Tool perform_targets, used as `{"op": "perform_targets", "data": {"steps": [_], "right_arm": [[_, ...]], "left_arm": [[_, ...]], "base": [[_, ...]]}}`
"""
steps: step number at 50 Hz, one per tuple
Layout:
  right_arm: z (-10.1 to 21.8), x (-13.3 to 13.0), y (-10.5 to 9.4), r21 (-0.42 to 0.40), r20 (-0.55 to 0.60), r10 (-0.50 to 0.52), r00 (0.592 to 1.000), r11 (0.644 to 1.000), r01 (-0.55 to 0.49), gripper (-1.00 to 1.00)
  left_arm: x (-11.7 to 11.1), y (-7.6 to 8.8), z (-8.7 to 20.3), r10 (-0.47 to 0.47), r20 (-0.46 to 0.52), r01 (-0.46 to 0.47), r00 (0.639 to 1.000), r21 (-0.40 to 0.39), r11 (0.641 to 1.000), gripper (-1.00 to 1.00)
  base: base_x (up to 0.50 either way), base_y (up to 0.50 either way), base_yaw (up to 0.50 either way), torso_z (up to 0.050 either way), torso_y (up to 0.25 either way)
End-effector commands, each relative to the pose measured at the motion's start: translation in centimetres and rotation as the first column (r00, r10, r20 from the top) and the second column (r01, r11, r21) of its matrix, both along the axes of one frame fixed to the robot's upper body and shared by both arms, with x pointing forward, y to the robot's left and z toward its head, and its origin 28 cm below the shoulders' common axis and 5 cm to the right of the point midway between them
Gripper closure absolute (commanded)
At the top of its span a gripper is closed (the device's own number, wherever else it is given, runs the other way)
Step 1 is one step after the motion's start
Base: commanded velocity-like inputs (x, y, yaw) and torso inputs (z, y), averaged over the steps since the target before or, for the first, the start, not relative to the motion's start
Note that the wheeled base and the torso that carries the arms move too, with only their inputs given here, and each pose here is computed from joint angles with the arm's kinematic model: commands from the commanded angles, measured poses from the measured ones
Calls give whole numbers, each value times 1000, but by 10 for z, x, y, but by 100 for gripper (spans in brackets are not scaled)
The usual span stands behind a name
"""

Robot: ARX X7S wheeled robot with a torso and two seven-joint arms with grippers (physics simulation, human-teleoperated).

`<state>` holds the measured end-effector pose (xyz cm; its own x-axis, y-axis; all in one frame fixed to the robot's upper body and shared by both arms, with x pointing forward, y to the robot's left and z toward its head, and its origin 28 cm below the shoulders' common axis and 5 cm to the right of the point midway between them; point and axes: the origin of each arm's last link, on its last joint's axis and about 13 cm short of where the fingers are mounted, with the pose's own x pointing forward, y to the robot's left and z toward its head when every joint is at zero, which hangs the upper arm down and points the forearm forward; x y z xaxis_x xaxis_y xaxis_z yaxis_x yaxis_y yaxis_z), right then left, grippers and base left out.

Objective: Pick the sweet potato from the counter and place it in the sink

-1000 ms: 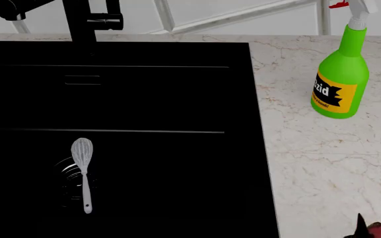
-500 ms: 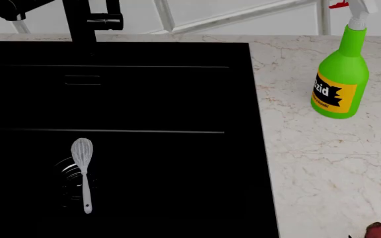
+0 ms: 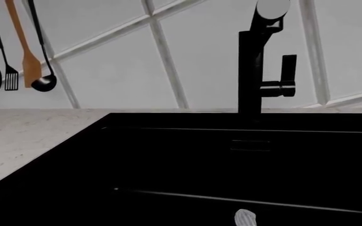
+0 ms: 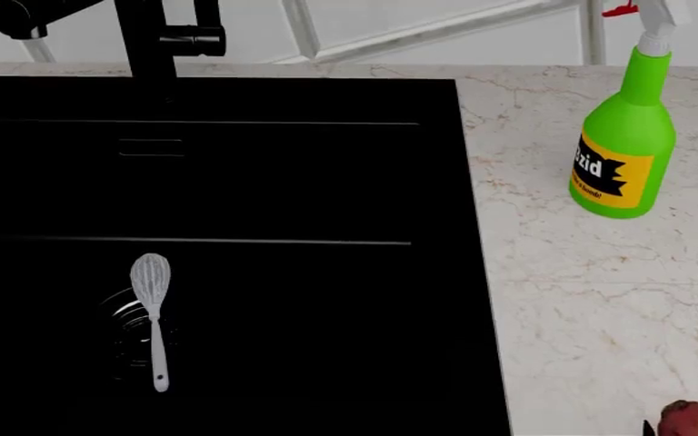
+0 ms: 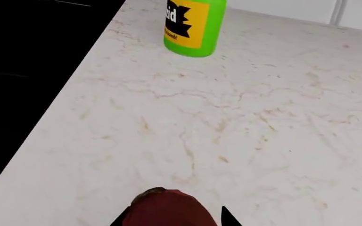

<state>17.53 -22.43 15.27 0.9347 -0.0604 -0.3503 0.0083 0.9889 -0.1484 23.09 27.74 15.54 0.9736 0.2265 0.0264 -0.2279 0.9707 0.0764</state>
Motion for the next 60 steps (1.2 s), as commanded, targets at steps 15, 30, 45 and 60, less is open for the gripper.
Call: {"op": "perform_targets", "data": {"steps": [15,30,45,60], "right_arm": [[50,15,22,-116,142,99,985,990,-83,100],[79,58,50,-153,161,243,957,964,-219,100],[91,108,92,-171,137,424,895,900,-401,100],[92,156,127,-161,98,528,844,845,-510,100]], "left_arm": [[0,-2,-1,-7,0,7,1000,-5,1000,-100],[1,-2,0,-10,6,10,1000,-6,1000,-100],[2,-3,1,-19,7,19,1000,-4,1000,-100],[1,-4,4,-26,11,26,1000,-2,1000,-100]], "base": [[0,0,0,0,0],[0,0,0,0,0],[0,0,0,0,0],[0,0,0,0,0]]}}
